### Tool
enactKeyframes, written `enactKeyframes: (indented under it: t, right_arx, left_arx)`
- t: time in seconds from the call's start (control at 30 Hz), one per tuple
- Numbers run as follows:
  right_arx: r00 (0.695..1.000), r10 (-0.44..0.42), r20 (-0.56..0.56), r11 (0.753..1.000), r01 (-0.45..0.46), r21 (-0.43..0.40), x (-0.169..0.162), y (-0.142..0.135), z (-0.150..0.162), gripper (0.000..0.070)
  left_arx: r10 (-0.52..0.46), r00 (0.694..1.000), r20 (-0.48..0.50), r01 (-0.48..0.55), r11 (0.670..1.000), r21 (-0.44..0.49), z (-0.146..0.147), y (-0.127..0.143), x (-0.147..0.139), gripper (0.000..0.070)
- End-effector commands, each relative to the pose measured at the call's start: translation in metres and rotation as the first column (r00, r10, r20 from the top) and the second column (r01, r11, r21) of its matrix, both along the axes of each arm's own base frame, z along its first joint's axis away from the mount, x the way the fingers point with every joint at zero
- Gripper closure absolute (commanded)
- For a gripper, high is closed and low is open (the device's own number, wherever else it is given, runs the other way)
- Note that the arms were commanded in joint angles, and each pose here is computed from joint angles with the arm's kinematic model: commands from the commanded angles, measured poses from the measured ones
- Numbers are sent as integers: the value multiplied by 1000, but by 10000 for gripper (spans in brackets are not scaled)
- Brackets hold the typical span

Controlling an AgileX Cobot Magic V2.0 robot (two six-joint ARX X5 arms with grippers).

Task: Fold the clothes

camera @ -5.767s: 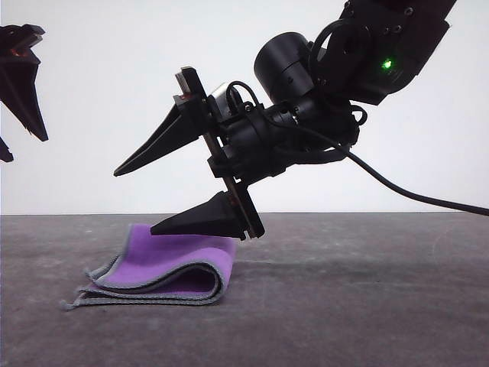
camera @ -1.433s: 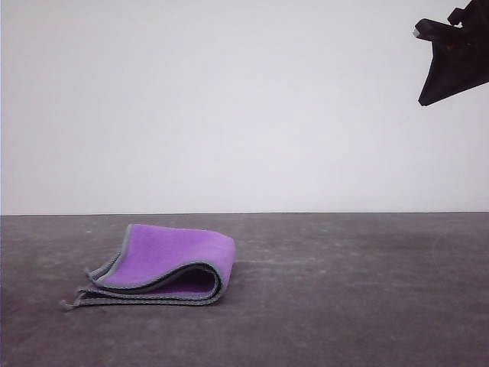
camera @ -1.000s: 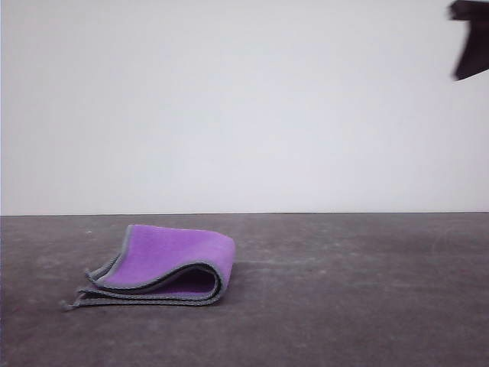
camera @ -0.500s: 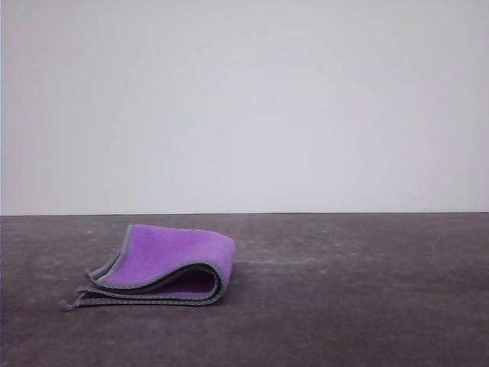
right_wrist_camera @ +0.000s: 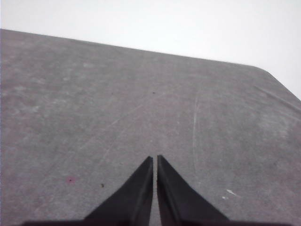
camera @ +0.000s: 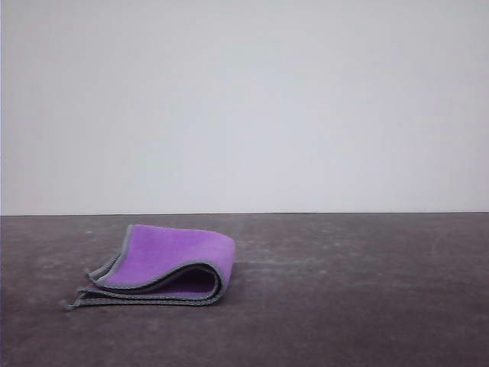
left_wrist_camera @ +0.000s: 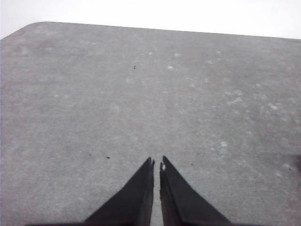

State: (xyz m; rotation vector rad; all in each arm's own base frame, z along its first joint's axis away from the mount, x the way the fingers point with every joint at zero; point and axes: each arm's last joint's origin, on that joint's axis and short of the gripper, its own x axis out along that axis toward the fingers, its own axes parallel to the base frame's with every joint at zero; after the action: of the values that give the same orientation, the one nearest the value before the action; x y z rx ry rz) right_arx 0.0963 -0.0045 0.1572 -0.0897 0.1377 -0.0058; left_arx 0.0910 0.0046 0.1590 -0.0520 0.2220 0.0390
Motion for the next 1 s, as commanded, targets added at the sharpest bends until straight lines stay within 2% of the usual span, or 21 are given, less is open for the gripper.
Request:
enactKeyframes:
  t: [0.0,0.17,0.4,0.97]
  right_arx:
    - [1000,-6,6,1000,6,12,0,0,-3,691]
    - [999,-7,-33,1000,7,14,-1,0,-7,691]
    - [999,-35,-35,998,37,42,-1,-1,-7,691]
    - [999,-35,-9,999,35,41,0,-1,-5,691]
  left_arx:
    - [3,1000,-28,-3,1000,-4,-7,0,1,684]
    - [4,1000,-28,-4,1000,-4,-7,0,1,684]
    - [3,1000,-28,-3,1000,-4,-7,0,1,684]
    - [3,1000,-28,-3,1000,-4,-7,0,1,684]
